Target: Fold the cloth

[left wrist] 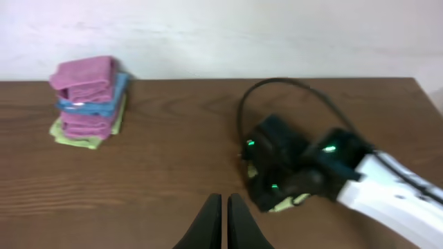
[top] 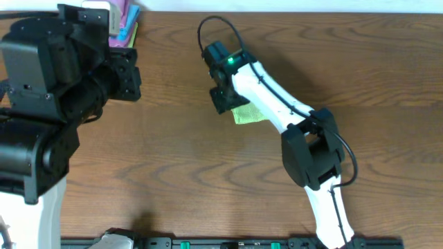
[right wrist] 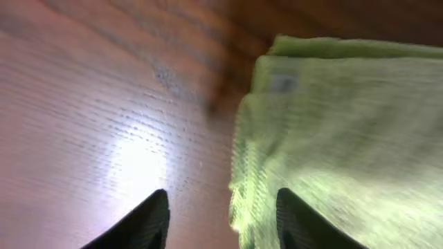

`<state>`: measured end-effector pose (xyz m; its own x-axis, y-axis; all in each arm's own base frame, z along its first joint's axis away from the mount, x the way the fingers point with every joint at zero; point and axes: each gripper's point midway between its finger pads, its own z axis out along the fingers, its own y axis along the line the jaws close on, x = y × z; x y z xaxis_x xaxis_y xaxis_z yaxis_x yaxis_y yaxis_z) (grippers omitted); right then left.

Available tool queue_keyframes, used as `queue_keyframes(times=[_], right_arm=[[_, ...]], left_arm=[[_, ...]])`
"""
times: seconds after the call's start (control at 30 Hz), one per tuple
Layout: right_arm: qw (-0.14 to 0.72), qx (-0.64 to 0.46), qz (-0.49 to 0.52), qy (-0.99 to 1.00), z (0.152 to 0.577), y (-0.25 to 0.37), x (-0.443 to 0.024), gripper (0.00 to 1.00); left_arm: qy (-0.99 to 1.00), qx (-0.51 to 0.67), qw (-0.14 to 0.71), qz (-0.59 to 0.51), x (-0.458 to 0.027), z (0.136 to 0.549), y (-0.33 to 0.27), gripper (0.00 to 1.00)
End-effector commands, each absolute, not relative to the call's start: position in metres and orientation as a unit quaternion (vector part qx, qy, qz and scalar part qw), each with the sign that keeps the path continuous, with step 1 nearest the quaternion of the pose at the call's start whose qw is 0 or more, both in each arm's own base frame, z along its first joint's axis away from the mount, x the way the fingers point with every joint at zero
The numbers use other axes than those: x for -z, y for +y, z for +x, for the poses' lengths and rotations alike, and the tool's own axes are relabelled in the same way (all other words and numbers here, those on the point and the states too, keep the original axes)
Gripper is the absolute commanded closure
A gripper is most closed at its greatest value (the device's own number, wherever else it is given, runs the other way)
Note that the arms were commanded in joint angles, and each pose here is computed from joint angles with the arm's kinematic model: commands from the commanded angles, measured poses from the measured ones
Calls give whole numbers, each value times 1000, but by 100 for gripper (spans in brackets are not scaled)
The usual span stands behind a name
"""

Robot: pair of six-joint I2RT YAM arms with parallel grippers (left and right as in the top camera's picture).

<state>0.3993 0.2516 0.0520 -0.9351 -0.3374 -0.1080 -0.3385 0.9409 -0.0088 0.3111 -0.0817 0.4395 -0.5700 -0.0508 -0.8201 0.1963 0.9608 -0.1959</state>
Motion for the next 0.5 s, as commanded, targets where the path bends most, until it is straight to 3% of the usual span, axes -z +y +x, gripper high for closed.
queue_keyframes(times=[0.0,0.33,0.43,0.47], right_arm=[[91,-19,-160,983,426,245,-87,45],[137,-6,-157,978,436,206,-193,30],[139,-3,-144,980,439,188,-203,32],[137,-1,-135,981,441,180,-203,37]], left_arm=[[884,100,455,28,-428,329,-69,94],[918,167,355,50,-363,383,-91,91],[924,209,313,62,-335,401,-109,90],[926,220,299,64,-325,408,-114,90]])
